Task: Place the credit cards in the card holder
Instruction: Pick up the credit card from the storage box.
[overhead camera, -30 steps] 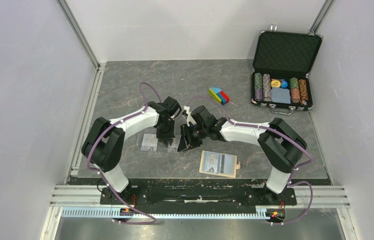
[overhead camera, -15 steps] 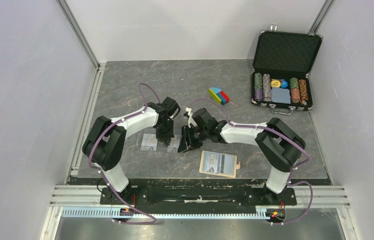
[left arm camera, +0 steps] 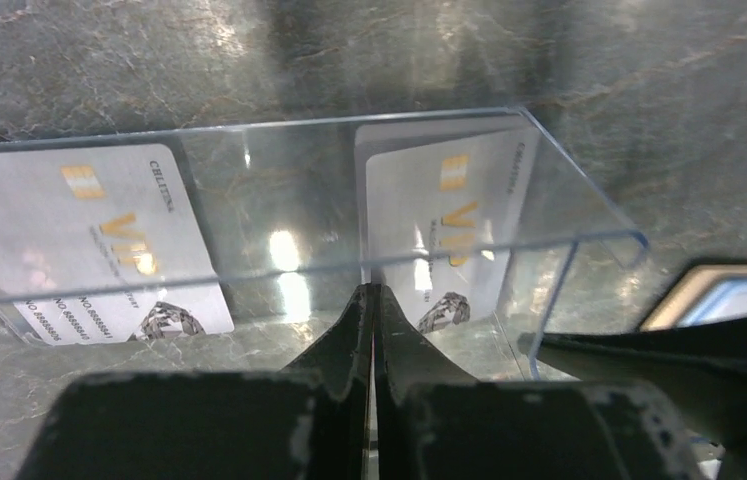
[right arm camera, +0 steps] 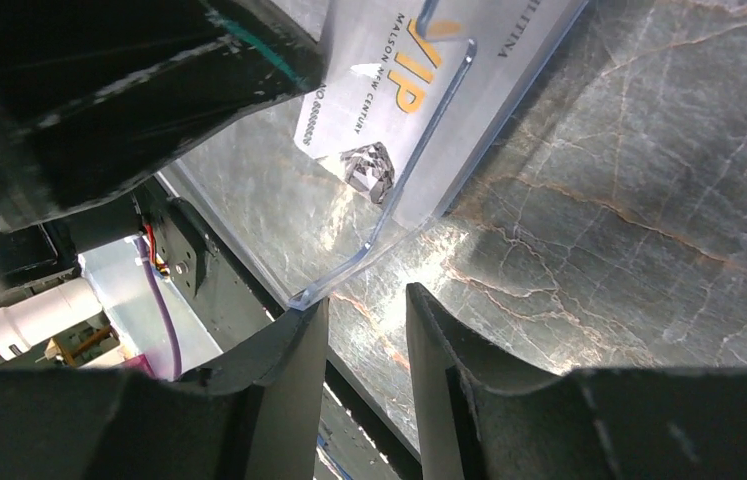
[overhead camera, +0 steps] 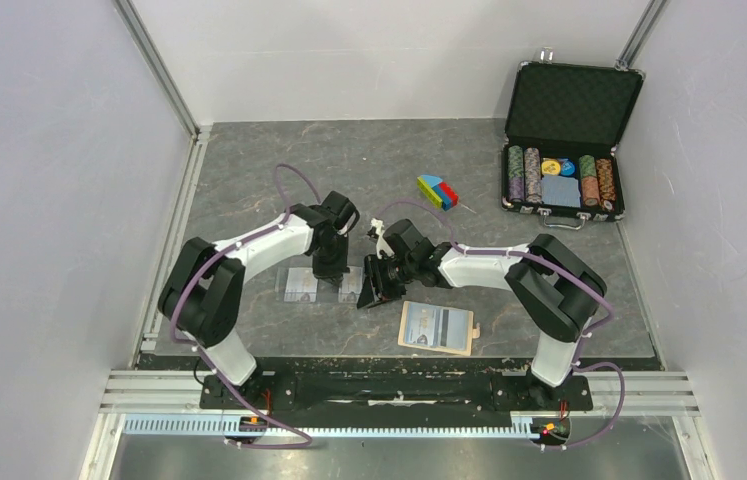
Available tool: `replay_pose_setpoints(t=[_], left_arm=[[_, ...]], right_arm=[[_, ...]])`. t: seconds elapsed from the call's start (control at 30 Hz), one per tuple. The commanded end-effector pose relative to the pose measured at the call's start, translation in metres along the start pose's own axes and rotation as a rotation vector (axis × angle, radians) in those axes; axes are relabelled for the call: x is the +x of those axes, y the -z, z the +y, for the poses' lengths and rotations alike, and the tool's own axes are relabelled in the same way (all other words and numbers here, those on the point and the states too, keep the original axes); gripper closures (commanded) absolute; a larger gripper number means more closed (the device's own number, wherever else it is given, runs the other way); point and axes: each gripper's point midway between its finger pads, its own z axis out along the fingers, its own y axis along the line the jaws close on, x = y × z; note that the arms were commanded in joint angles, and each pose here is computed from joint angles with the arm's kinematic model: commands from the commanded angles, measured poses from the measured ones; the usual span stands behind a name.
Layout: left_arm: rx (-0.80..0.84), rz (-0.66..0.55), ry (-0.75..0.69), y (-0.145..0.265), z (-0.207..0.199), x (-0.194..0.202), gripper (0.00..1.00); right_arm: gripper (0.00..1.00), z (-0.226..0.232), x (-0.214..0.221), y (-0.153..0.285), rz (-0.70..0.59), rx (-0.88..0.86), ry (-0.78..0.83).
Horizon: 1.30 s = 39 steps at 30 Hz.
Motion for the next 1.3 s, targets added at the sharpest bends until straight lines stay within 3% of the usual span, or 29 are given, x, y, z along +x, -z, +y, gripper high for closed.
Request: replay_pose_setpoints(t=[0.0, 0.23, 0.47, 0.7, 0.87, 0.97, 1.27], left_arm=[[0.122, -0.075, 0.000, 0.026, -0.027, -0.011, 0.98], [0.178, -0.083, -0.005, 0.035, -0.038, -0.011, 0.97], [0.311, -0.103, -0.002, 0.046, -0.060, -0.013, 0.91], [0.264, -0.049, 0.010, 0.025, -0.052, -0.004, 0.87], [0.207, -0.014, 0.016, 0.008, -0.042, 0.003, 0.88], [0.197, -0.020, 0.013, 0.008, -0.040, 0.002, 0.97], [0.180, -0.218, -0.036, 0.078, -0.029, -0.019, 0.98]], right_arm=[[0.64, 0.001, -0.006, -0.002, -0.022, -0.009, 0.011], [0.64, 0.000, -0.004, -0.001, -0.019, -0.001, 0.013], [0.64, -0.001, -0.004, 0.001, -0.024, 0.005, 0.020], [0.64, -0.001, -0.005, 0.002, -0.030, 0.007, 0.025], [0.64, -0.005, -0.001, 0.006, -0.018, 0.030, 0.027], [0.63, -0.004, -0.002, 0.009, -0.024, 0.033, 0.033], [0.60, 0.017, -0.024, 0.041, -0.116, 0.038, 0.087]])
